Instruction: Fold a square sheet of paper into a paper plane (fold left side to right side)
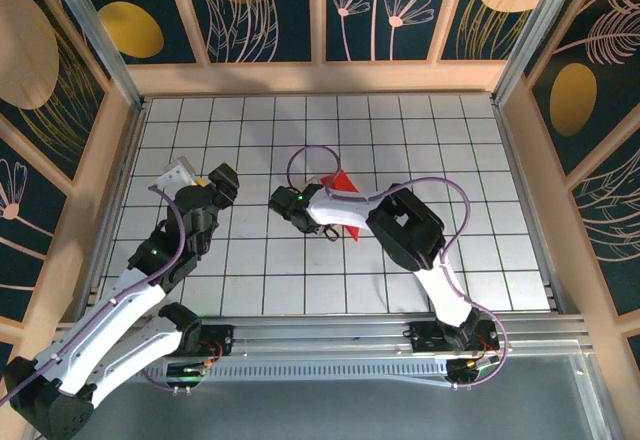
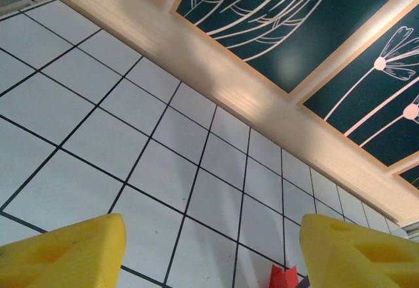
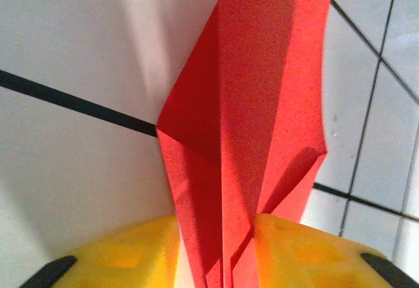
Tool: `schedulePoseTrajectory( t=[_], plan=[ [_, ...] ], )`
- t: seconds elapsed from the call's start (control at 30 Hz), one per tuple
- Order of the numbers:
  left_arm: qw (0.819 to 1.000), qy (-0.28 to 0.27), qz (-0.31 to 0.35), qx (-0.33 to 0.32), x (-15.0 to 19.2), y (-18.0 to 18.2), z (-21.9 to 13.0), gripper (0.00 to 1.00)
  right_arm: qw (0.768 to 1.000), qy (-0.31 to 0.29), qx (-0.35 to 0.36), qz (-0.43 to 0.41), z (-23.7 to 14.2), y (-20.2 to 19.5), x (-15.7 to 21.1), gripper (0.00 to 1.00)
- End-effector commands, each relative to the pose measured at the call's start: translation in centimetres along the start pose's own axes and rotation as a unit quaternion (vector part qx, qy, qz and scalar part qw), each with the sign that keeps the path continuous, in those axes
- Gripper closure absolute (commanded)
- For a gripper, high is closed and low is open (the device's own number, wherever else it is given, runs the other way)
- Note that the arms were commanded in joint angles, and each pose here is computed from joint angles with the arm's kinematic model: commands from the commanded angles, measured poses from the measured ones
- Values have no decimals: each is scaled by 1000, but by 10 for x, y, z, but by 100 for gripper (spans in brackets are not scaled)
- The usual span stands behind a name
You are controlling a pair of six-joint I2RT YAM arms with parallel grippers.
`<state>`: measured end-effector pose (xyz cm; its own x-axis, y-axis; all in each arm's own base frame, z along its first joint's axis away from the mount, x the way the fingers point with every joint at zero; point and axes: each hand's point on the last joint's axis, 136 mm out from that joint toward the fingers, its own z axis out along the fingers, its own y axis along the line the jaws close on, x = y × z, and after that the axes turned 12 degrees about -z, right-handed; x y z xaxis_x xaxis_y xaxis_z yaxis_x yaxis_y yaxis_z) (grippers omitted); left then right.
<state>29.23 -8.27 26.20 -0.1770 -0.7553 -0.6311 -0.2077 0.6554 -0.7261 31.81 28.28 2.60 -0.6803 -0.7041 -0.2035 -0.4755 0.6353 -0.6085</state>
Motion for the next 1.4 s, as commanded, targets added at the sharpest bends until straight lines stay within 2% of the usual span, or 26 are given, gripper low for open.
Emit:
schedulePoseTrajectory(
  t=[0.0, 0.23, 0.3, 0.53, 0.77, 0.87, 0.97, 1.1, 1.23, 1.3, 1.37],
  plan=[
    [1000, 0, -11, 14, -2, -9, -1, 29, 997, -22, -59, 46, -18, 8, -10, 56],
    [1000, 7, -9, 16, 2, -10, 2, 29, 988, -61, -107, 95, -44, -8, -23, 26],
    [1000, 10, -10, 16, 3, -11, 3, 28, 981, -76, -129, 120, -53, -15, -26, 21],
    [998, 52, -17, 26, 24, -17, 14, 28, 940, -138, -209, 231, -82, -55, -30, 13],
    [991, 125, -29, 39, 66, -25, 34, 29, 891, -198, -255, 320, -98, -108, -15, 11],
    [984, 173, -27, 44, 91, -30, 45, 30, 858, -234, -279, 362, -104, -128, -6, 10],
    [973, 226, -21, 49, 120, -37, 57, 31, 812, -277, -302, 415, -109, -151, 8, 8],
    [955, 291, -33, 52, 157, -41, 71, 37, 736, -329, -329, 491, -111, -179, 37, 4],
    [936, 341, -58, 58, 189, -42, 81, 40, 667, -357, -354, 550, -106, -197, 68, 2],
    [929, 360, -67, 55, 202, -41, 86, 40, 645, -363, -358, 569, -103, -203, 80, 1],
    [921, 379, -70, 50, 216, -38, 91, 41, 633, -365, -358, 581, -101, -208, 90, 1]
  ],
)
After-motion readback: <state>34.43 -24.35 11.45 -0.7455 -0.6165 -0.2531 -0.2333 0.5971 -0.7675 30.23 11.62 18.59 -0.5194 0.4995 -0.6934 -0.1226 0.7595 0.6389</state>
